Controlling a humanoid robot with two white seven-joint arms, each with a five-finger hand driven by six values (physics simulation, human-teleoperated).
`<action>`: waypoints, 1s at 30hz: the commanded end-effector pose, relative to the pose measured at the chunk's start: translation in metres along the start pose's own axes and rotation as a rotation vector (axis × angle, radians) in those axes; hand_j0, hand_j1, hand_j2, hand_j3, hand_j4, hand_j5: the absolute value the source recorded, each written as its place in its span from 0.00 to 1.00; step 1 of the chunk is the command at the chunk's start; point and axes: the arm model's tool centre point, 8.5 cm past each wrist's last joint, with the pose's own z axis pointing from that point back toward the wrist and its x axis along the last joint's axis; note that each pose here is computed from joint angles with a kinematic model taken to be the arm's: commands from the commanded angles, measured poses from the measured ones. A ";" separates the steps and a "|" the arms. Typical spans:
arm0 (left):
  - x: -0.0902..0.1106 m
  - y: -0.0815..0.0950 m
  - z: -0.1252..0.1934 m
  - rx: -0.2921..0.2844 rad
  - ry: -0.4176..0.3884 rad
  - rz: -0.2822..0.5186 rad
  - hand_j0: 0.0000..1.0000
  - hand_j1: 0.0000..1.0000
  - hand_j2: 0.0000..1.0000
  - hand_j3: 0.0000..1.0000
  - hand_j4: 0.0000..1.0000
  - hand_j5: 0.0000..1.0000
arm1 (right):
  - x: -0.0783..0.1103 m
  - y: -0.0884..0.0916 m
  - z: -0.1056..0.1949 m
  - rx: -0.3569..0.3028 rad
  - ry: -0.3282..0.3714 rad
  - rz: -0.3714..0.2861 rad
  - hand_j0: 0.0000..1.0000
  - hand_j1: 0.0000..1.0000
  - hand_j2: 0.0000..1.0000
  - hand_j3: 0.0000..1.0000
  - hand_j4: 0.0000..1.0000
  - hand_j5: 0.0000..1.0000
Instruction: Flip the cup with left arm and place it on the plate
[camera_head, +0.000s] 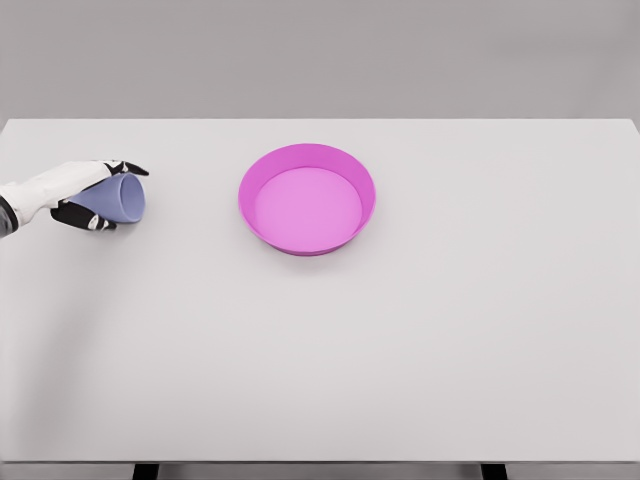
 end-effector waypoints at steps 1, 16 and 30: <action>0.000 0.001 0.000 0.004 -0.001 0.001 0.76 0.76 0.76 0.76 0.76 0.76 | 0.000 0.000 0.000 0.000 -0.001 0.000 1.00 1.00 1.00 1.00 1.00 1.00; 0.009 0.004 -0.005 0.029 -0.038 0.006 0.72 0.72 0.72 0.72 0.72 0.72 | 0.000 0.000 0.000 0.000 -0.001 0.000 1.00 1.00 1.00 1.00 1.00 1.00; 0.021 0.039 0.008 0.191 -0.177 0.063 0.71 0.71 0.71 0.71 0.71 0.71 | 0.000 0.000 0.000 0.000 -0.001 0.000 1.00 1.00 1.00 1.00 1.00 1.00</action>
